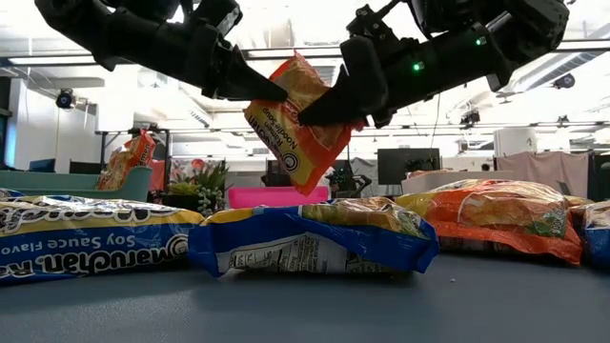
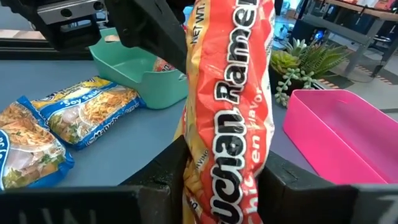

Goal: Sort Maruchan noodles
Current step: Put the orange noodle pack into the green bin

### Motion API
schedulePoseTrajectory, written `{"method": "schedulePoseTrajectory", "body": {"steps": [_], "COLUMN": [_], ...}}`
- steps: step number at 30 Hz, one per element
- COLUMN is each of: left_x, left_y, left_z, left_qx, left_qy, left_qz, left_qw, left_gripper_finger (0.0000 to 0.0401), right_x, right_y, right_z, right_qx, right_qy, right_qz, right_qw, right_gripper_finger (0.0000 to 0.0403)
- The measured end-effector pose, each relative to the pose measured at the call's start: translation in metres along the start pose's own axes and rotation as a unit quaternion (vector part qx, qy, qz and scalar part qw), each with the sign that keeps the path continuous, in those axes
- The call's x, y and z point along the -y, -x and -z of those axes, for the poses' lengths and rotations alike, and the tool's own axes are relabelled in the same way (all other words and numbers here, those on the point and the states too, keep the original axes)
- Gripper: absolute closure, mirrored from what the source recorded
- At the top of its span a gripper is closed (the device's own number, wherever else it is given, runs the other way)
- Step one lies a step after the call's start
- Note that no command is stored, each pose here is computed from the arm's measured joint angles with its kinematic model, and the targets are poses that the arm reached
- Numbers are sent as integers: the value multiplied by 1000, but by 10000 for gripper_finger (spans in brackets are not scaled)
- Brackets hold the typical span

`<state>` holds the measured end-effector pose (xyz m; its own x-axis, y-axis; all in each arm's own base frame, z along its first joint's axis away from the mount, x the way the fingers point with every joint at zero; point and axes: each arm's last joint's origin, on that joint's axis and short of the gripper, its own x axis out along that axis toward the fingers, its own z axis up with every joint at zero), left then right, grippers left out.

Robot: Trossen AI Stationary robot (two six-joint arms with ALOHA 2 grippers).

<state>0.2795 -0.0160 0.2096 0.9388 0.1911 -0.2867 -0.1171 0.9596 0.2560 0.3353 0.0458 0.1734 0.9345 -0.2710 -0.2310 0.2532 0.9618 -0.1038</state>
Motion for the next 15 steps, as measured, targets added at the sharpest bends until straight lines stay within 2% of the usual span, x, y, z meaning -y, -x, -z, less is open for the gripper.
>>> {"method": "schedulePoseTrajectory", "body": {"steps": [6, 15], "left_x": [0, 0], "left_y": [0, 1], "left_z": [0, -2], "left_qx": [0, 6], "left_qy": [0, 3], "left_qz": [1, 0], "left_qw": [1000, 1000], "left_gripper_finger": [343, 349], "right_x": [0, 1], "right_y": [0, 7], "right_z": [0, -11], "right_qx": [0, 4], "right_qy": [-17, -61], "right_qz": [-2, -37], "right_qw": [1000, 997], "right_gripper_finger": [248, 154]}}
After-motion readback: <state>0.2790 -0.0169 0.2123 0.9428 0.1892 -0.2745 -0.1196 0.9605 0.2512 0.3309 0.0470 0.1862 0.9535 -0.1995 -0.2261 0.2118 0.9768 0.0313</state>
